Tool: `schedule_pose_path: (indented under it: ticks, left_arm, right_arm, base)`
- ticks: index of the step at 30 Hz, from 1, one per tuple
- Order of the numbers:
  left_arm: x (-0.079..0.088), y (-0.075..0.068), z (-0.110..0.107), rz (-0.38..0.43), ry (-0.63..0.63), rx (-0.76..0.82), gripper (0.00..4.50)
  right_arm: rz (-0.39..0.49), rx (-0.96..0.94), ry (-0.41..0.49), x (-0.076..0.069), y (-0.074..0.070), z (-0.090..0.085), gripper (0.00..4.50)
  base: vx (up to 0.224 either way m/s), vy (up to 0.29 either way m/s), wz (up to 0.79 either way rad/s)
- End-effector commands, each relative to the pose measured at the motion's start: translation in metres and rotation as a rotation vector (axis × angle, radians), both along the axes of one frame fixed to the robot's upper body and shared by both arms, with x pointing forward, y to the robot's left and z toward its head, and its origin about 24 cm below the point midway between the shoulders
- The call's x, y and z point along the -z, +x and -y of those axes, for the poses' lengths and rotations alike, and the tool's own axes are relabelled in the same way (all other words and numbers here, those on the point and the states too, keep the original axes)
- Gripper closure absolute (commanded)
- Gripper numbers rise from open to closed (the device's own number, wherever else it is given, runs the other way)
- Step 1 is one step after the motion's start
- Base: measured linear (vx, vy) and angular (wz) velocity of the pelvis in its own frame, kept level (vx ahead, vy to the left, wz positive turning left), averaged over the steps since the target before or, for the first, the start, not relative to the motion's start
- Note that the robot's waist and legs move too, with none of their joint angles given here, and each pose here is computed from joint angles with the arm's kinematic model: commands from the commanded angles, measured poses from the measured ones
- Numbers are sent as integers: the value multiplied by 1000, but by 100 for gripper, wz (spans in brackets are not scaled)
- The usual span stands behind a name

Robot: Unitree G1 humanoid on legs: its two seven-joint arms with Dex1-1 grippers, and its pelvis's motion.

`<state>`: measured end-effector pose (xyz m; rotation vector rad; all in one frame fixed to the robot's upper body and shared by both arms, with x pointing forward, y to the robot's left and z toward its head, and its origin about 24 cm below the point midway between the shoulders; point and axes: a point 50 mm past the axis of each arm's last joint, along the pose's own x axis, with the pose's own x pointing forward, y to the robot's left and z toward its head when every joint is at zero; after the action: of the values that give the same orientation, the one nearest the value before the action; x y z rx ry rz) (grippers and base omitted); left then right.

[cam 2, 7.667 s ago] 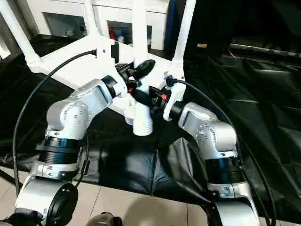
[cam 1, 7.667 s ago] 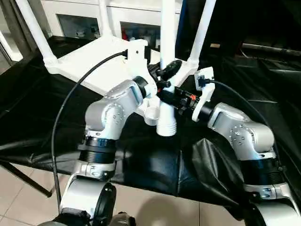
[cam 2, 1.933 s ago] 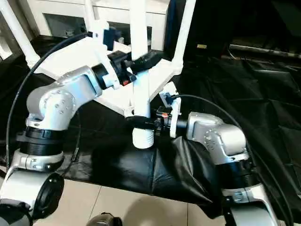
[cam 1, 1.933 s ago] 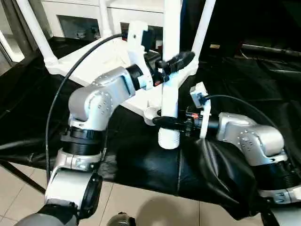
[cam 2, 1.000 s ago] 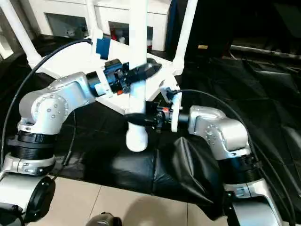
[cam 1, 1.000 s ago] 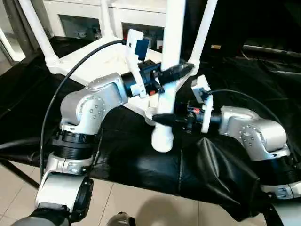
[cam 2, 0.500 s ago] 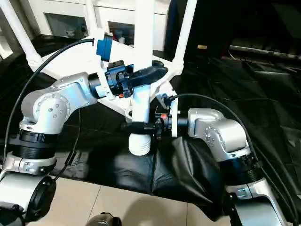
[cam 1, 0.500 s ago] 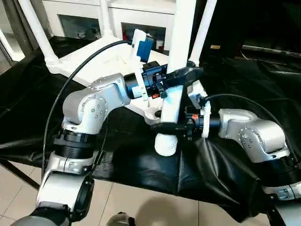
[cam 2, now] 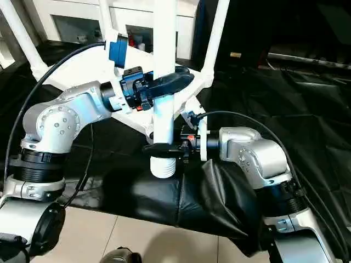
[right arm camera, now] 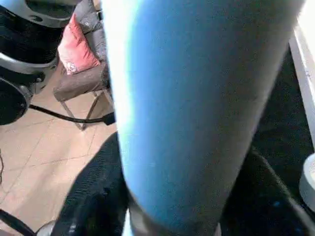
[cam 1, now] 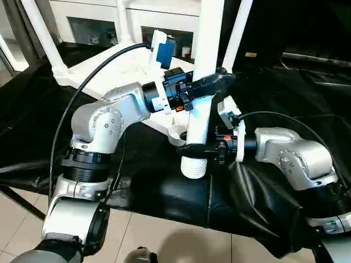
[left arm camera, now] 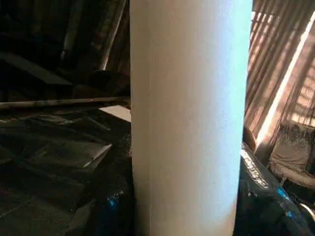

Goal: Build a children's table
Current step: Pick table leg

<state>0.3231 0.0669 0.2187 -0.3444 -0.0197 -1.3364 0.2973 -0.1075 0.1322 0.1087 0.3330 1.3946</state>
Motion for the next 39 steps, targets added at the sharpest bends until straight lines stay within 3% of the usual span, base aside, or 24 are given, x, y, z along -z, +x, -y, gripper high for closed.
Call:
schedule_pose_path:
  ticks: [1, 10, 11, 12, 16, 17, 23, 27, 32, 36, 39]
  left_arm:
    - [-6, -1, 1, 18, -15, 22, 270]
    - [-7, 1, 0, 44, -1, -10, 270]
    - [-5, 2, 1, 18, -1, -3, 270]
    - [-4, 2, 2, -4, -2, 6, 214]
    - [-8, 6, 0, -4, -60, -55, 194]
    - [-9, 7, 0, 0, -73, -67, 165]
    - [-17, 16, -5, 6, -238, -218, 115]
    - [-29, 17, -13, -46, -495, -264, 115]
    - [-35, 16, -19, -48, -606, -322, 115]
    - [-24, 17, -16, -46, -461, -386, 115]
    - [19, 25, -21, 20, 4, -629, 115]
  right_arm:
    - [14, 8, 0, 0, 0, 2, 251]
    - [12, 11, 7, 0, -1, 1, 259]
    - [13, 12, 9, 0, -1, 1, 259]
    - [14, 14, 10, 0, -1, 1, 259]
    - [26, 47, 35, -1, 1, 0, 259]
    - [29, 56, 42, -1, 2, 0, 259]
    - [49, 145, 150, -11, 7, 3, 259]
    - [77, 246, 229, -20, 10, 11, 259]
    - [96, 381, 272, -23, 14, 24, 260]
    - [103, 482, 301, -24, 17, 31, 260]
    - [128, 594, 254, -17, 20, 36, 260]
  base:
    - [0, 0, 0]
    - [0, 0, 0]
    - [0, 0, 0]
    - [0, 0, 0]
    - [0, 0, 0]
    - [0, 0, 0]
    - [0, 0, 0]
    - [0, 0, 0]
    - [0, 0, 0]
    - [0, 0, 0]
    - [0, 0, 0]
